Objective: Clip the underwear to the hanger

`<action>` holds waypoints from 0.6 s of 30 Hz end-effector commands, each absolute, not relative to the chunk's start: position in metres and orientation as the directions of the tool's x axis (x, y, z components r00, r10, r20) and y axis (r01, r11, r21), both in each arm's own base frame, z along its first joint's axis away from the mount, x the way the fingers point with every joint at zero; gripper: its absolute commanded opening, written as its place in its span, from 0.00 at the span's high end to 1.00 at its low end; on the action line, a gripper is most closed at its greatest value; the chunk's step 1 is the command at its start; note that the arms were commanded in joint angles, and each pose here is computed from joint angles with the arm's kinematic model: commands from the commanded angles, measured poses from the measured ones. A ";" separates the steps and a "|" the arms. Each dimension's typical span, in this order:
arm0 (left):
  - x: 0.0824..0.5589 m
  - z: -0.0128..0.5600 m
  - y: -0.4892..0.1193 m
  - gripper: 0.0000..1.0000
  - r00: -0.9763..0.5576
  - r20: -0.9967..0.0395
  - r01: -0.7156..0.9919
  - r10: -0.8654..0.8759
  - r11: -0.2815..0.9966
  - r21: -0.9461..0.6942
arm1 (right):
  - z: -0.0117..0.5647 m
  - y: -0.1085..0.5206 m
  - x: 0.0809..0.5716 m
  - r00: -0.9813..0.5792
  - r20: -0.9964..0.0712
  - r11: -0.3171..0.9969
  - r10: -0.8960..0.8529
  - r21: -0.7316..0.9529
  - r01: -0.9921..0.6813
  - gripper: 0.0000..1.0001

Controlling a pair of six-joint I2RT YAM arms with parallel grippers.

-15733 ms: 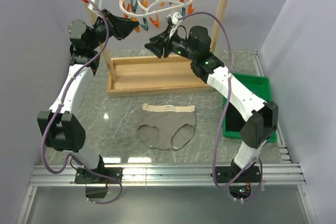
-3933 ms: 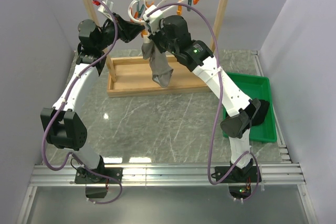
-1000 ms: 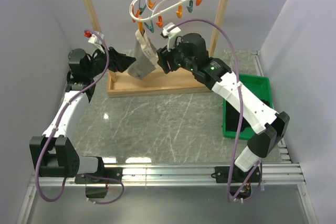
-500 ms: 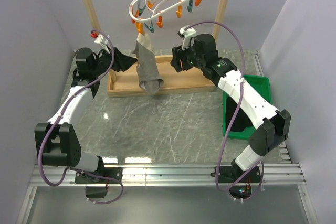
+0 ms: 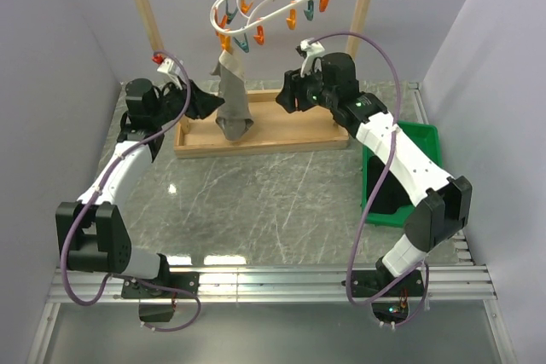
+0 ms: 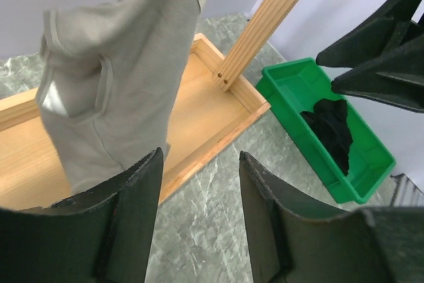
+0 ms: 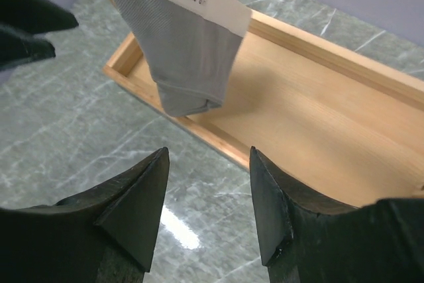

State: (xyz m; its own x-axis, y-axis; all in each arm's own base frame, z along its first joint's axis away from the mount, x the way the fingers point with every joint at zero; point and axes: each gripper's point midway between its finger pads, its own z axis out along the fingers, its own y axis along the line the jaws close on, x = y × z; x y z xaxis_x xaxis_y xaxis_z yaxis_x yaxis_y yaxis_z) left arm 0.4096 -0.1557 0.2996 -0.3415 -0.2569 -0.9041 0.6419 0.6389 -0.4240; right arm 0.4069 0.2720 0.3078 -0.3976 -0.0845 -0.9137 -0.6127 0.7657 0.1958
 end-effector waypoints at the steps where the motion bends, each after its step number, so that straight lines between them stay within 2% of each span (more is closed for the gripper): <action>1: 0.396 0.310 -0.160 0.45 -0.271 -0.940 0.653 -0.209 0.678 -0.339 | 0.308 0.277 0.416 -0.425 -0.905 0.740 0.009 0.292 -0.606 0.41; 7: 0.390 0.281 -0.176 0.33 -0.263 -0.956 0.575 -0.133 0.774 -0.266 | 0.298 0.278 0.429 -0.486 -0.868 0.721 0.102 0.401 -0.565 0.43; 11: 0.402 0.265 -0.188 0.29 -0.247 -0.962 0.492 -0.119 0.839 -0.230 | 0.295 0.279 0.431 -0.504 -0.854 0.712 0.132 0.436 -0.551 0.43; 15: 0.420 0.256 -0.194 0.31 -0.204 -0.975 0.451 -0.084 0.876 -0.170 | 0.285 0.282 0.431 -0.533 -0.833 0.700 0.150 0.470 -0.538 0.44; 18: 0.439 0.252 -0.189 0.38 -0.197 -0.978 0.396 -0.073 0.906 -0.148 | 0.277 0.285 0.432 -0.549 -0.821 0.688 0.158 0.490 -0.534 0.44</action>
